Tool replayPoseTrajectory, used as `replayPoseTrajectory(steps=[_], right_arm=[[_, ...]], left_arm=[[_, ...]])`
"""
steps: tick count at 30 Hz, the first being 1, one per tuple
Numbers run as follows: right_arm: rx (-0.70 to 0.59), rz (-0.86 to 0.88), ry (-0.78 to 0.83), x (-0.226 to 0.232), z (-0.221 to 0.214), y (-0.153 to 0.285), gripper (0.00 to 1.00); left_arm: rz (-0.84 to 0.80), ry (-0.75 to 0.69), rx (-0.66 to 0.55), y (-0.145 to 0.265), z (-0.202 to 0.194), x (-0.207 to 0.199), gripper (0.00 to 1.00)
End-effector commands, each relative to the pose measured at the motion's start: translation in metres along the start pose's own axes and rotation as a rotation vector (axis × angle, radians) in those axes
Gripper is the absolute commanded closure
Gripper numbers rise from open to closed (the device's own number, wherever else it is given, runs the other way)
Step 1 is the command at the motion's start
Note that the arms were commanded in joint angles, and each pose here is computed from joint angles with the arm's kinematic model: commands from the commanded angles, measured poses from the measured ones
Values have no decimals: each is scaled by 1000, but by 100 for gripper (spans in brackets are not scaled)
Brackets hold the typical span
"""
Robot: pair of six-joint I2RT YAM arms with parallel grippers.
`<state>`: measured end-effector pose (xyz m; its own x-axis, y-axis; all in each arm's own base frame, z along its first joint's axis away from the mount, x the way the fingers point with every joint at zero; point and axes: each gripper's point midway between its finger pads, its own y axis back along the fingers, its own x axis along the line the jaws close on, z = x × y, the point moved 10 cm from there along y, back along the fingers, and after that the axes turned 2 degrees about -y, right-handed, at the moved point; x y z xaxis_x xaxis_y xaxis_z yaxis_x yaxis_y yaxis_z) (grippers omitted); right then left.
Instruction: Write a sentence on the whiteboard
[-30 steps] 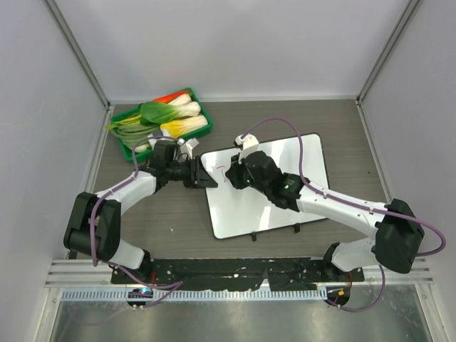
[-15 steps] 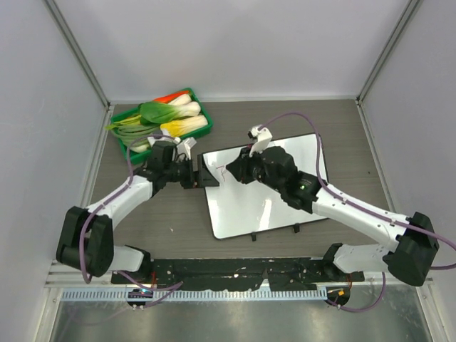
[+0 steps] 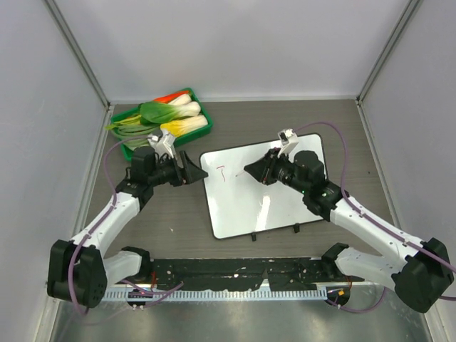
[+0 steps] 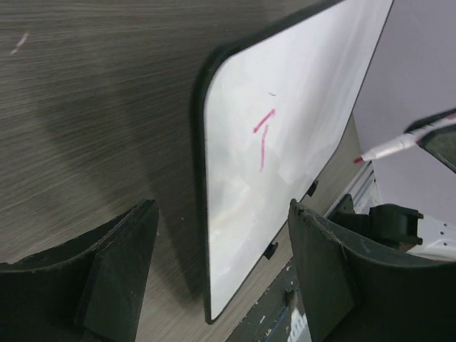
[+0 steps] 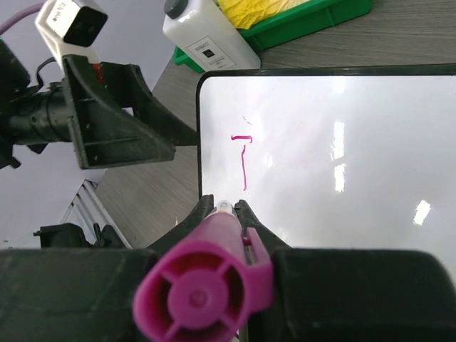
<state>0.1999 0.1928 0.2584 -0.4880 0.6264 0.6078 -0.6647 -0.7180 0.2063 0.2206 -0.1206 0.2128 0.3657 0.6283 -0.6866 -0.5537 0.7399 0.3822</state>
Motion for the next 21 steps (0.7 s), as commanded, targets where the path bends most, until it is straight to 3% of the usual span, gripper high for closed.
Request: replayPoseTrajectory(steps=[1,6,11,16,21], right_arm=[[-83,113,25,14,8,12,99],[-109,104,62,11,8,12,99],[-126,104,74,10,11,7,99],[-128,109,77,10,13,-1,99],[-110,97,84,5,10,-12,99]], left_arm=[[-37,-10,-124,-2,15,13,25],[-216,3,-212,-9,27,25,33],[-390,-28,-191,-21,34,25,43],[-429,-41,-174,-31,39,31,56],[-419,-51,-151,-37,33,39,59]])
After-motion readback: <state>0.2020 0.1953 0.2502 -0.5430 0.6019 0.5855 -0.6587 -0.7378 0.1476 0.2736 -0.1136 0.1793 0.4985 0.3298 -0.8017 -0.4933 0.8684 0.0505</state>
